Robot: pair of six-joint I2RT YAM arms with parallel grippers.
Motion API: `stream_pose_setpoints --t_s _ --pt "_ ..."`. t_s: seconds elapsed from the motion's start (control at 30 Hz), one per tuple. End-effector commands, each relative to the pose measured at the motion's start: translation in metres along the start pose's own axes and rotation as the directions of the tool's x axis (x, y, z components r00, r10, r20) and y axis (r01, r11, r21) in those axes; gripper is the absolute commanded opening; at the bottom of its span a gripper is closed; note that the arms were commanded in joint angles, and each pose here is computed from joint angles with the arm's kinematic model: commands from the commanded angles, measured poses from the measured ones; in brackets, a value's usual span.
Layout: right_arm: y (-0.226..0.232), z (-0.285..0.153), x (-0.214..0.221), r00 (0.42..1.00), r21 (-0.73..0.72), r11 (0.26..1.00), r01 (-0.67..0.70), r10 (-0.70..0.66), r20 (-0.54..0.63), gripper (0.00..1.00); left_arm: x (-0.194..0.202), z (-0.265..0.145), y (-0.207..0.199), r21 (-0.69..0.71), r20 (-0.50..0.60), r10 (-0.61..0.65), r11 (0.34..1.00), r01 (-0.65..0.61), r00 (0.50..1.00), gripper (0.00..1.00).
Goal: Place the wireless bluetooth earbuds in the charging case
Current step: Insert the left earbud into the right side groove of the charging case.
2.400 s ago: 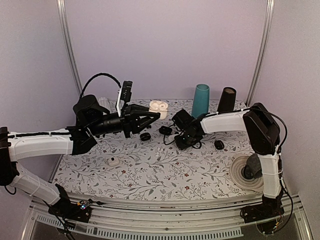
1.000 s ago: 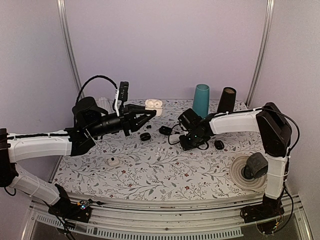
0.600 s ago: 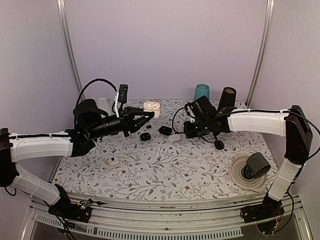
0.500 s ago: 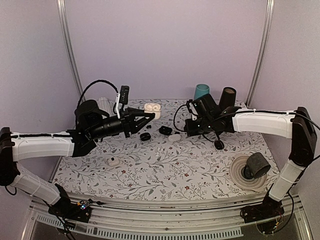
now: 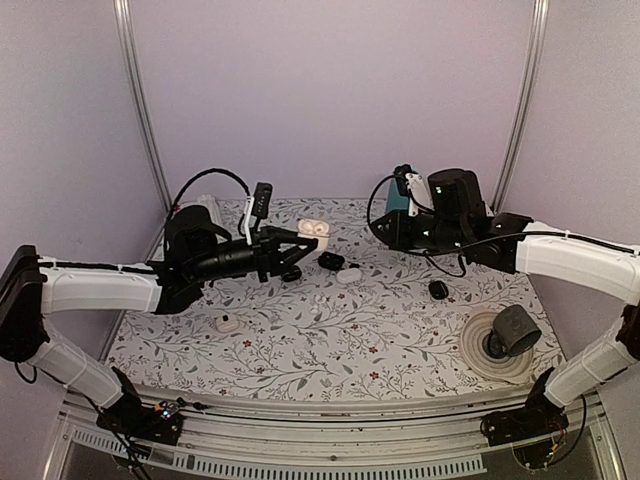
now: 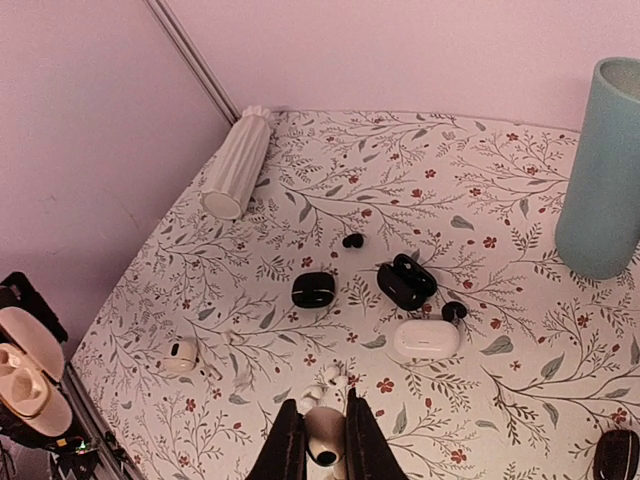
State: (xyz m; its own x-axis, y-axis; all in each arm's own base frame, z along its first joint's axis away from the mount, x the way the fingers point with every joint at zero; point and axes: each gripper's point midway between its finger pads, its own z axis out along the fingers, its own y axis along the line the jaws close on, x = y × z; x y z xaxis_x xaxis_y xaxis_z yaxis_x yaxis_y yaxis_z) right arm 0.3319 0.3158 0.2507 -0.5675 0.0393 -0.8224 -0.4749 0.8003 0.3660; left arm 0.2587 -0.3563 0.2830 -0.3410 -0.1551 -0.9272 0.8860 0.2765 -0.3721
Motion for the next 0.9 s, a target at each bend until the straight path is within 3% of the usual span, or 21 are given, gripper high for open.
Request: stream_pose_setpoints --t_s 0.0,0.33,0.87 --pt "0.029 -0.025 -0.027 0.993 -0.120 0.993 -0.009 0.023 0.112 0.04 0.003 0.001 0.003 0.022 0.005 0.002 1.000 -0.002 1.000 0.00" --pt "0.075 -0.058 -0.048 0.976 -0.286 0.958 0.023 0.041 0.216 0.04 0.008 0.013 -0.010 0.095 0.007 0.024 0.995 -0.024 1.000 0.00" --pt "0.136 -0.079 -0.044 0.961 -0.460 0.881 0.108 0.026 0.275 0.04 -0.004 0.030 -0.050 0.224 0.048 0.099 0.969 -0.108 0.994 0.00"
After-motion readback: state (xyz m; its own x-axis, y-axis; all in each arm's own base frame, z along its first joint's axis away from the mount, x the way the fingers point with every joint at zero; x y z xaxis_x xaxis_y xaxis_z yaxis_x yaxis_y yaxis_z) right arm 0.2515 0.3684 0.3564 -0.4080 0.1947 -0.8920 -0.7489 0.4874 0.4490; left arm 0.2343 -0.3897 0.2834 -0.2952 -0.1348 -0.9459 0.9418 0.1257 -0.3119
